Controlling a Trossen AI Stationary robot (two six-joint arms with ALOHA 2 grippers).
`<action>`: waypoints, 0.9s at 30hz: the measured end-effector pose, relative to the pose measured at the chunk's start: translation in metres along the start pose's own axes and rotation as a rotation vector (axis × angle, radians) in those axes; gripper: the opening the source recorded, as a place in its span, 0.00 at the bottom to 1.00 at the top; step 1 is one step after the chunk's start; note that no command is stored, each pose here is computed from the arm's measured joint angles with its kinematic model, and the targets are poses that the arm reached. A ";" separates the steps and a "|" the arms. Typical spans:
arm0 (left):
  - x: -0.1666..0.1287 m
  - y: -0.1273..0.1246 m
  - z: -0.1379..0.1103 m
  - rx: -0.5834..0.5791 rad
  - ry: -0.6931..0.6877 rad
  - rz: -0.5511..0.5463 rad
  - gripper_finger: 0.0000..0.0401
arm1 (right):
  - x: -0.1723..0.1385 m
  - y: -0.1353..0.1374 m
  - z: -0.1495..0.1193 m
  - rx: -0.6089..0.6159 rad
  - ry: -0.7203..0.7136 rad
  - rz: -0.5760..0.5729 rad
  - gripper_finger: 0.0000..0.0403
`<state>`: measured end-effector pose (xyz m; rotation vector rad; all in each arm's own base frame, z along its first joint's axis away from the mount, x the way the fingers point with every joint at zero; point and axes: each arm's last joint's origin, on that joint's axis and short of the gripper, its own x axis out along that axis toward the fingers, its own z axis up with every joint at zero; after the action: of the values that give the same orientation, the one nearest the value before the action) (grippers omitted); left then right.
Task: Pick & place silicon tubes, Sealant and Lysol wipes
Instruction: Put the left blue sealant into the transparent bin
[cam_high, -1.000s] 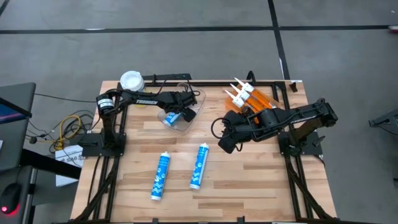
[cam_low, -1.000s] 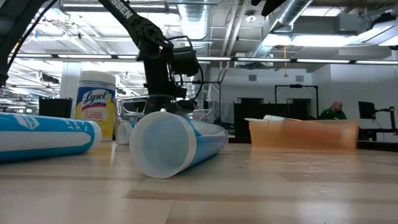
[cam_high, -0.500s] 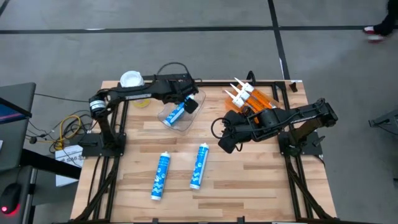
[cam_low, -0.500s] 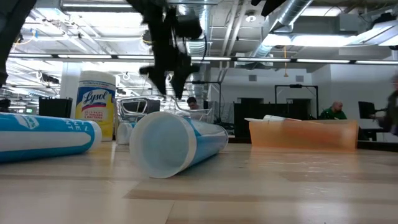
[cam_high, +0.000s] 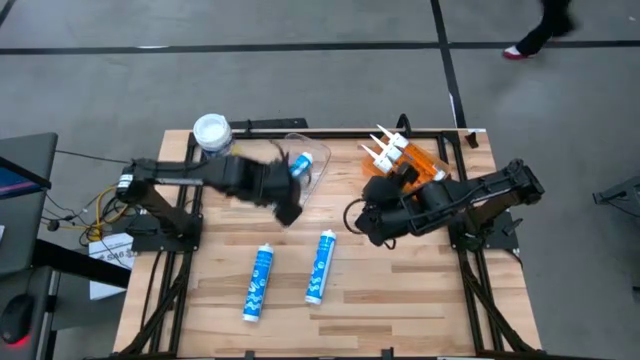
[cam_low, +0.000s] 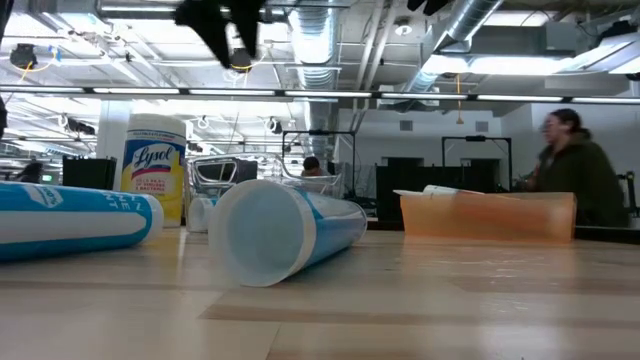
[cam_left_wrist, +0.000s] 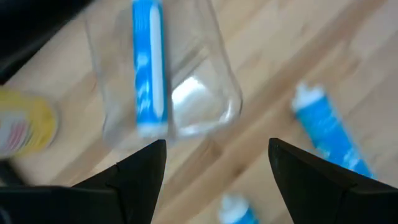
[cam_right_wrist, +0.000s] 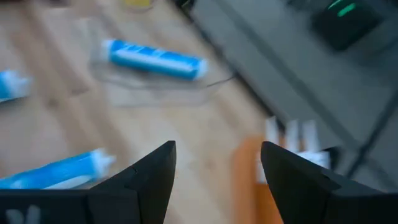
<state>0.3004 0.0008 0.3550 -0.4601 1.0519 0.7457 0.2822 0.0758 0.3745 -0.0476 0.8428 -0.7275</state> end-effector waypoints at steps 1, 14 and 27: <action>-0.004 -0.004 -0.009 0.014 0.011 0.020 0.69 | -0.002 -0.001 -0.002 -0.018 -0.022 -0.038 0.56; -0.019 -0.042 -0.095 0.025 0.083 0.028 0.69 | -0.028 -0.030 -0.035 -0.088 -0.180 -0.215 0.56; -0.001 -0.063 -0.144 -0.121 0.238 -0.072 0.69 | -0.039 -0.066 -0.122 0.037 -0.411 0.133 0.56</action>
<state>0.2598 -0.1377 0.2922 -0.6999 1.2092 0.7045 0.1425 0.0779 0.3387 -0.1032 0.4349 -0.5811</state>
